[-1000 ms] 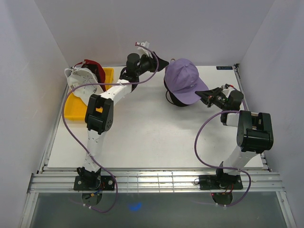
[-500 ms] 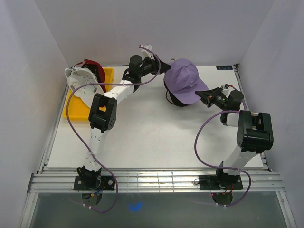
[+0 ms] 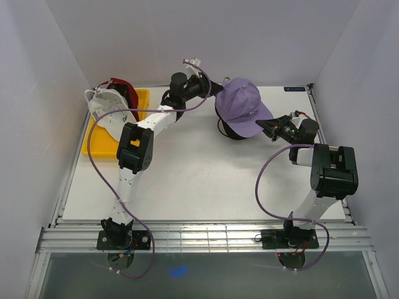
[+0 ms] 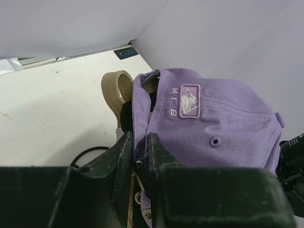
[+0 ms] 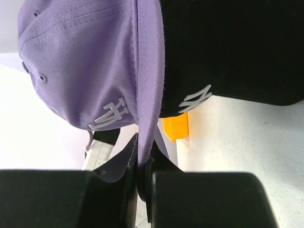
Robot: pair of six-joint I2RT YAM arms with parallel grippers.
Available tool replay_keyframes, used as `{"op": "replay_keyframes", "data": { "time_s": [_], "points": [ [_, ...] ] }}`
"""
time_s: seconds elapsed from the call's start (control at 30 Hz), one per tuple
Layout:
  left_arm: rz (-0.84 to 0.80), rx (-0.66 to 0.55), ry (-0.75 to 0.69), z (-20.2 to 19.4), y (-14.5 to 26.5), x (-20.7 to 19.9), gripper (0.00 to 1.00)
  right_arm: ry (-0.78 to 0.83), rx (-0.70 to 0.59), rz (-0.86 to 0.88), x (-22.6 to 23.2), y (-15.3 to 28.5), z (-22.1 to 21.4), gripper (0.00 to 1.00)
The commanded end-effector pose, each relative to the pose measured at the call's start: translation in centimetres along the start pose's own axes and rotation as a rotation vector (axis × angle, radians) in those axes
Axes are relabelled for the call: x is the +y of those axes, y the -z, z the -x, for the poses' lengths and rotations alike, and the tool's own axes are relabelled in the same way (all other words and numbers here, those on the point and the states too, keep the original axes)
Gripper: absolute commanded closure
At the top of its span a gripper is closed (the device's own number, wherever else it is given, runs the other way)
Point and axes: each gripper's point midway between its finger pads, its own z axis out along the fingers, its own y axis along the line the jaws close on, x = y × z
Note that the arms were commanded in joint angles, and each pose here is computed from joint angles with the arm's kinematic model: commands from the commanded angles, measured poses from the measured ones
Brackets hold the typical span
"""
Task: Stack the hats
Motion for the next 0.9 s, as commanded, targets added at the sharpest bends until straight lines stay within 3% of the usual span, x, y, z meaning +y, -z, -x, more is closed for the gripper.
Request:
{"op": "replay_keyframes", "data": {
  "time_s": [0.0,0.7,0.8,0.87],
  "points": [
    [0.046,0.029,0.024,-0.8,0.3,0.4,1.0,-0.043,0.005,-0.077,-3.1,0.0,-0.4,0.92],
    [0.159,0.06,0.054,-2.1,0.5,2.4,1.0,-0.17,-0.05,-0.28,-12.1,1.2,-1.6,0.92],
    [0.162,0.058,0.047,-1.9,0.6,2.3,1.0,-0.171,-0.048,-0.294,-12.4,1.1,-1.6,0.83],
    [0.161,0.059,0.046,-1.9,0.6,2.2,1.0,-0.168,-0.049,-0.292,-12.3,1.1,-1.5,0.7]
  ]
}}
